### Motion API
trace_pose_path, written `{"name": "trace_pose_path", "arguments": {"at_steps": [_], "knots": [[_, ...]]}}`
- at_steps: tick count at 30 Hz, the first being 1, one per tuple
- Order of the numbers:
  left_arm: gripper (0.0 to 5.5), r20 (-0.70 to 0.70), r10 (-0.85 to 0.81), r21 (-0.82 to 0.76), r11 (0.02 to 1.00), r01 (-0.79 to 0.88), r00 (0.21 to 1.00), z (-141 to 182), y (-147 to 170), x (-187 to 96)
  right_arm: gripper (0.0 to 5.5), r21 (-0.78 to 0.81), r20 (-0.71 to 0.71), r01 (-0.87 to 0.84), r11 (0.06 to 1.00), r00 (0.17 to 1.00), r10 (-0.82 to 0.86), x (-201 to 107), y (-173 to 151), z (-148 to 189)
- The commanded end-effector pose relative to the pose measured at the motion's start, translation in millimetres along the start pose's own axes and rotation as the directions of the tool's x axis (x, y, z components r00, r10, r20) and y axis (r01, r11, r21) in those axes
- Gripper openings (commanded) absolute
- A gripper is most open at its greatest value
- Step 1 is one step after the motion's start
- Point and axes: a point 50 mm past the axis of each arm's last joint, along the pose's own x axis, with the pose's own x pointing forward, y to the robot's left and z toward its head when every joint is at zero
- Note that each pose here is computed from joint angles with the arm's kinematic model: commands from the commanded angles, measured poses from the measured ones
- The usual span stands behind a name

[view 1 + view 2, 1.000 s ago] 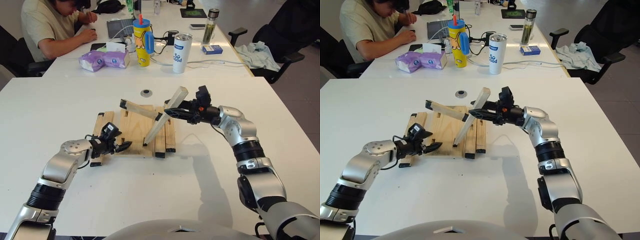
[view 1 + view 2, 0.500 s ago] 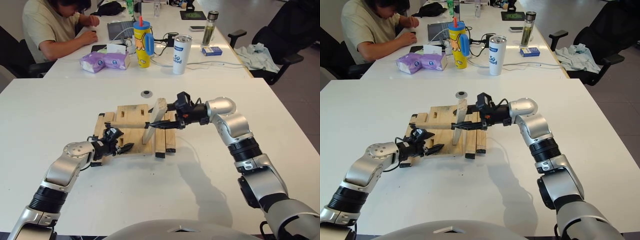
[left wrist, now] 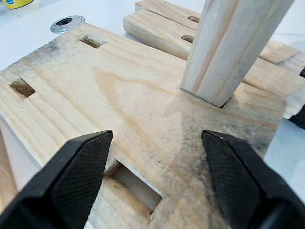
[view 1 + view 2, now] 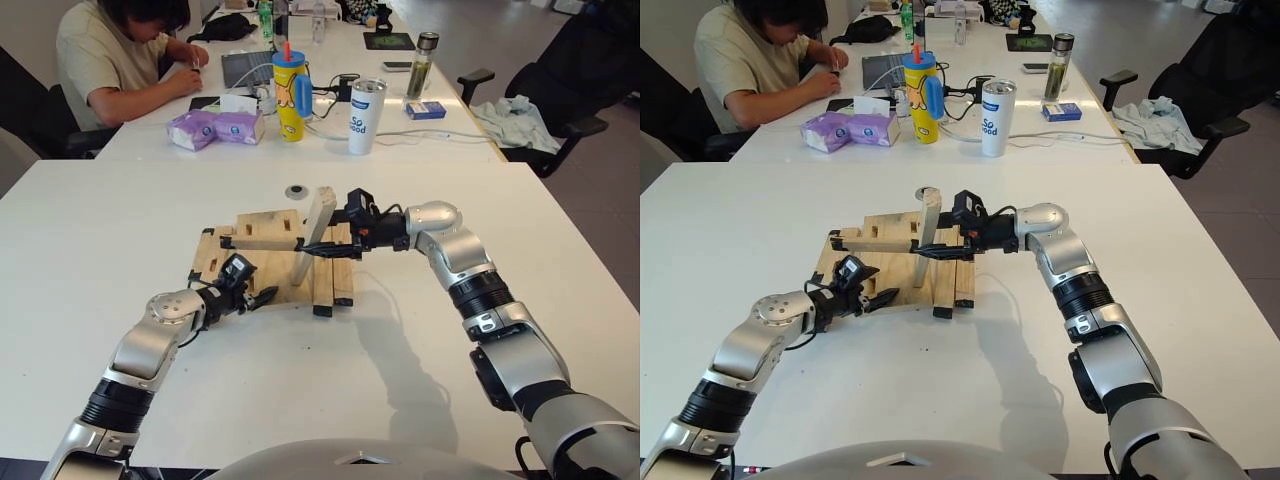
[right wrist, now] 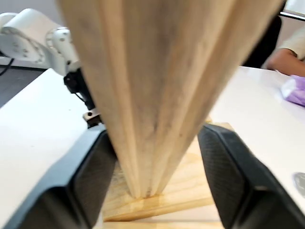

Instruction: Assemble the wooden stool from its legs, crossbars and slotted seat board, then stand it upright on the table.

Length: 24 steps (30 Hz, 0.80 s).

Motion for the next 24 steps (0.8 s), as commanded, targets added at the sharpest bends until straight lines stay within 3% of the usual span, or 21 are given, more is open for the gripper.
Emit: {"name": "trace_pose_path", "arguments": {"at_steps": [1, 5, 9, 14, 17, 20, 24], "knots": [[3.48, -0.246, -0.049, -0.090, 0.996, 0.028, 0.968, -57, -22, 2, 3.22, -0.047, -0.025, 0.109, 0.993, 0.994, -0.111, -25, -7, 10], [3.48, -0.257, -0.035, -0.097, 0.995, 0.011, 0.966, -62, -23, 4, 3.22, -0.109, -0.153, 0.128, 0.986, 0.978, -0.144, -43, 0, 5], [3.48, -0.250, -0.022, -0.088, 0.996, 0.000, 0.968, -63, -23, 8, 3.22, -0.058, -0.297, 0.182, 0.982, 0.936, -0.191, -68, 8, -14], [3.48, -0.246, 0.000, -0.076, 0.997, -0.019, 0.969, -67, -23, 12, 3.22, 0.058, -0.274, 0.381, 0.923, 0.895, -0.352, -86, 16, -29], [3.48, -0.234, 0.005, -0.082, 0.996, -0.025, 0.972, -70, -25, 13, 3.22, 0.141, -0.210, 0.488, 0.861, 0.865, -0.456, -78, 27, -33], [3.48, -0.219, 0.000, -0.102, 0.995, -0.023, 0.976, -77, -29, 13, 3.22, 0.329, -0.204, 0.554, 0.765, 0.832, -0.515, -62, 47, -41], [3.48, -0.225, -0.011, -0.095, 0.995, -0.011, 0.974, -90, -36, 8, 3.22, 0.392, -0.308, 0.611, 0.687, 0.791, -0.528, -35, 77, -58]]}}
